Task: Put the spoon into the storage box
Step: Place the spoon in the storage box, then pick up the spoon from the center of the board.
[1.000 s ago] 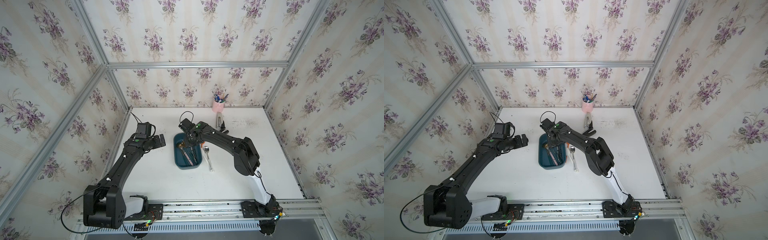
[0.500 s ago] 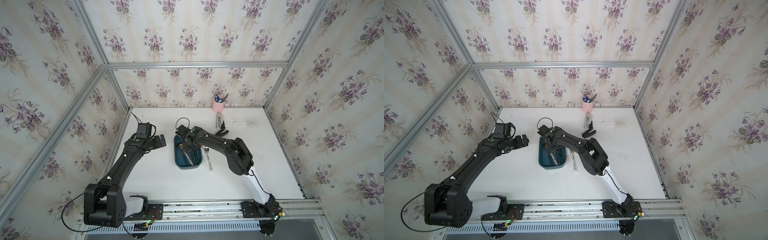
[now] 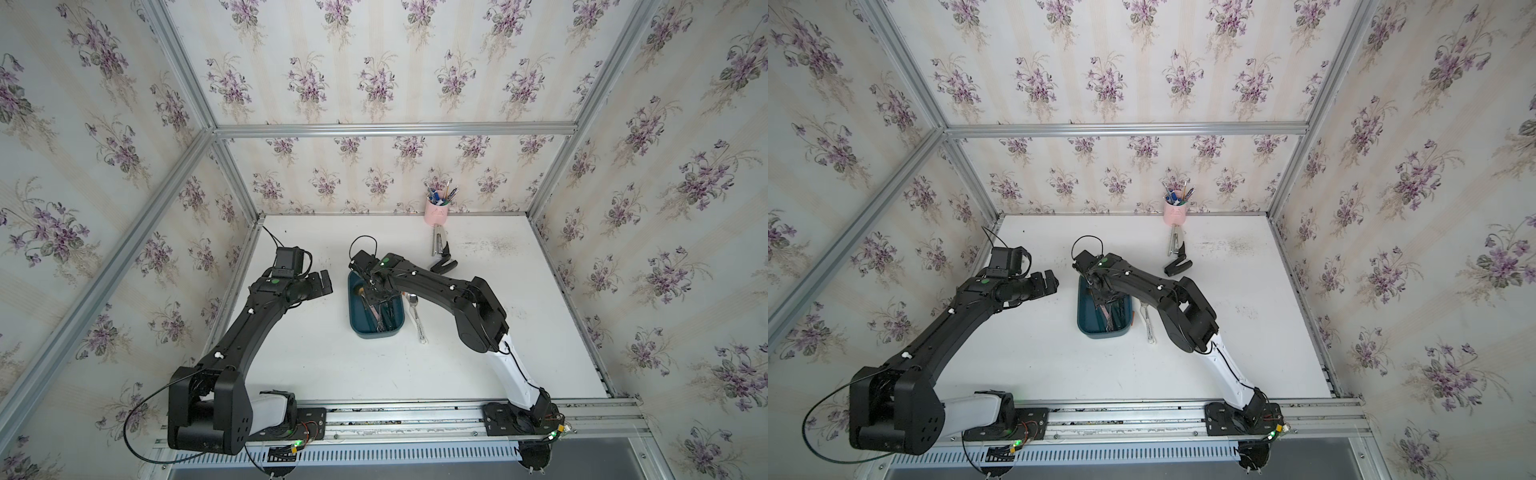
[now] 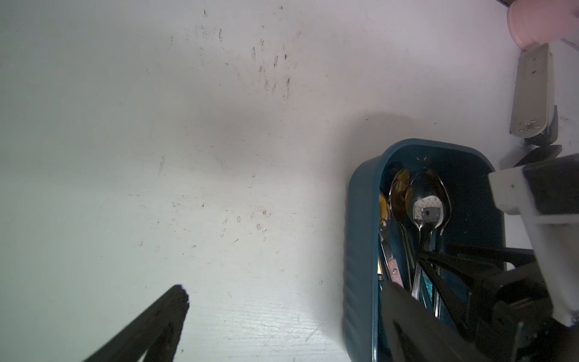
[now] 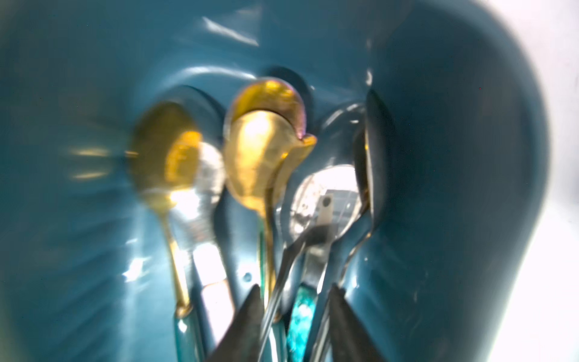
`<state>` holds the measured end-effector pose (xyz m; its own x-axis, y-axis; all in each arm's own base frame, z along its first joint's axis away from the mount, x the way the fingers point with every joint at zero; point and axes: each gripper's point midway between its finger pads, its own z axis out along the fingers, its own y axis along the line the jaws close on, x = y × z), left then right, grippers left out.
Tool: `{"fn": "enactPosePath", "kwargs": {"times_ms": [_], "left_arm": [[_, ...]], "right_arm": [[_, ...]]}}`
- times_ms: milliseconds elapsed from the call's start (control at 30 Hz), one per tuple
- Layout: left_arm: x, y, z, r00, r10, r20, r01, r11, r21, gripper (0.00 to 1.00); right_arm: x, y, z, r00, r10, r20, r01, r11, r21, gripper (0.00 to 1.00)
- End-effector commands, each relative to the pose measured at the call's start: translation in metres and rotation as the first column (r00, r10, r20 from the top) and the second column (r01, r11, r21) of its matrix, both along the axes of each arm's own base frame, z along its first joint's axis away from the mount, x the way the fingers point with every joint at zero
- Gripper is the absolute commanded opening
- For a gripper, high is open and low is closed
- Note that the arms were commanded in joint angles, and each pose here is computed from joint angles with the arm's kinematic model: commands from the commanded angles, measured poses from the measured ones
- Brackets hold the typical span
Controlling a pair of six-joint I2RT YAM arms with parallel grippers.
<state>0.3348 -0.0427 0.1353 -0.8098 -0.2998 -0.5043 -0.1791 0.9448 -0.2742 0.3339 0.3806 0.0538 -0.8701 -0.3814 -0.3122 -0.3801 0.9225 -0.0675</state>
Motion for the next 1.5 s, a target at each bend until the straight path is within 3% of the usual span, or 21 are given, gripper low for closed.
{"fn": "enactPosePath", "kwargs": {"times_ms": [0,267,400,533,767,900,1033,1467], "left_arm": [[0.001,-0.002,0.003,1.0,-0.001,0.01,0.002,1.0,-0.013,1.0],[0.006,-0.018,0.011,0.997,-0.066,0.042,0.067,0.998,-0.019,1.0],[0.008,-0.034,0.013,0.991,-0.127,0.046,0.127,0.992,0.005,1.0],[0.008,-0.046,0.012,0.987,-0.159,0.037,0.158,0.987,0.022,1.0],[0.009,-0.067,0.01,0.973,-0.232,0.025,0.23,0.971,0.062,1.0],[0.009,-0.076,0.007,0.967,-0.253,0.021,0.251,0.966,0.067,1.0],[0.009,-0.08,0.004,0.965,-0.261,0.018,0.259,0.964,0.067,1.0],[0.007,-0.081,0.004,0.963,-0.27,0.006,0.269,0.96,0.083,1.0]], "right_arm": [[0.001,0.009,0.015,1.0,0.017,0.017,-0.018,0.999,0.05,0.43],[-0.001,0.009,0.06,0.995,0.031,0.099,-0.047,0.986,0.16,0.47],[0.001,-0.008,0.088,0.989,0.005,0.149,-0.039,0.973,0.228,0.45],[-0.002,-0.041,0.095,0.992,-0.028,0.124,-0.005,0.967,0.255,0.44],[-0.02,-0.102,0.054,0.994,-0.111,-0.011,0.11,0.96,0.258,0.44],[-0.044,-0.115,0.018,0.987,-0.133,-0.089,0.151,0.957,0.247,0.43],[-0.061,-0.109,-0.003,0.975,-0.147,-0.164,0.196,0.92,0.339,0.43],[-0.065,-0.122,-0.037,0.963,-0.191,-0.191,0.237,0.936,0.26,0.43]]}}
